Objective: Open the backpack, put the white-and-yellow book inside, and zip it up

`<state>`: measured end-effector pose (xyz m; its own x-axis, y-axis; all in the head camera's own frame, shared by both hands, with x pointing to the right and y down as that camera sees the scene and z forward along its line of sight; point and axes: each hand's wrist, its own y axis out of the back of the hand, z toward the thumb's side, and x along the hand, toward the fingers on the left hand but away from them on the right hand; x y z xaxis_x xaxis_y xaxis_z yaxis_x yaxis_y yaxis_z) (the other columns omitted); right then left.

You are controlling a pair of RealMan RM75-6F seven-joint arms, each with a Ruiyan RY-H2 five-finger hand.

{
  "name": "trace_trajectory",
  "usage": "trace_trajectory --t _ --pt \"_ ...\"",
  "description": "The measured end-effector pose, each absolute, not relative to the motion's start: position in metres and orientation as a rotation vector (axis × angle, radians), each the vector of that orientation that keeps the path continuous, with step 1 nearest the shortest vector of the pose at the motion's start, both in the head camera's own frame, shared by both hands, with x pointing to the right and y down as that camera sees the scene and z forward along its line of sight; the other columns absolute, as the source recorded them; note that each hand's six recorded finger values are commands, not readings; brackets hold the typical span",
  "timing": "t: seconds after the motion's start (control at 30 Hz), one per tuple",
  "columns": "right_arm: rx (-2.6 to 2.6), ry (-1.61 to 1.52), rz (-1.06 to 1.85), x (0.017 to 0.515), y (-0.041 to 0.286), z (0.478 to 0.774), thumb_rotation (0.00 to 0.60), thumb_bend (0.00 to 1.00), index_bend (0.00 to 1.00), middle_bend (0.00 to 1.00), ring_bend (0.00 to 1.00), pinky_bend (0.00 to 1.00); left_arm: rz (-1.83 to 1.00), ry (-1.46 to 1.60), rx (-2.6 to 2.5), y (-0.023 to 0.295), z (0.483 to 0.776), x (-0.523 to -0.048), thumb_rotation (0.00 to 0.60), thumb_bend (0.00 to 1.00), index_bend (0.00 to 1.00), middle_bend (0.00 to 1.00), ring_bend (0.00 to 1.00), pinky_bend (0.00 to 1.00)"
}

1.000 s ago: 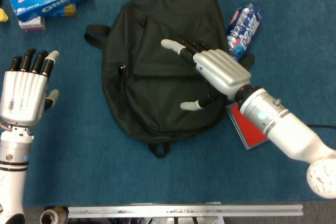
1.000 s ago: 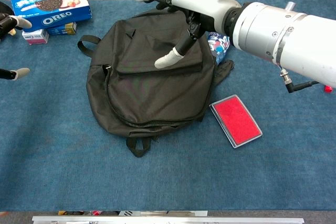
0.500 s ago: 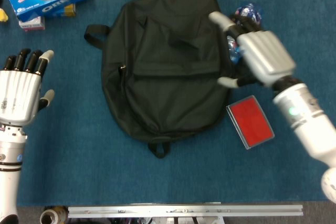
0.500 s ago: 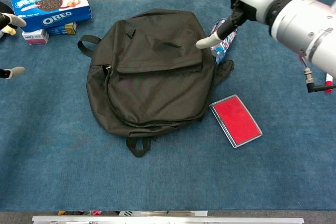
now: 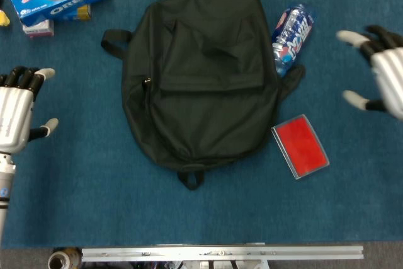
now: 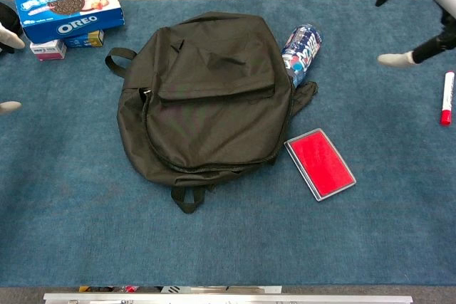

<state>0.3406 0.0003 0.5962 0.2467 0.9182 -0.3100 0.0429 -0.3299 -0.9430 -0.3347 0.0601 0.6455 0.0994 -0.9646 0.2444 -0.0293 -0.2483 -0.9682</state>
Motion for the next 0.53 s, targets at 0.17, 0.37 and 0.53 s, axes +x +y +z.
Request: trace_trajectory --t 0.17,0.37,0.53 --pt "-1.543 -0.967 1.26 0.382 0.016 0.595 0.6 0.12 0.23 0.33 0.16 0.25 -1.277 1.117 -1.493 0.067 0.635 -0.344 0.6 0.05 0.27 0.32 0.24 0.34" --pt "-1.49 -1.086 1.301 0.429 0.039 0.593 0.6 0.1 0.23 0.34 0.16 0.25 -1.249 1.169 -1.483 0.085 0.621 -0.355 0.6 0.05 0.29 0.32 0.24 0.34" --pt "-1.473 -1.163 1.317 0.451 0.055 0.587 0.6 0.1 0.23 0.34 0.17 0.25 -1.273 1.19 -1.464 0.1 0.617 -0.366 0.6 0.05 0.3 0.32 0.24 0.34"
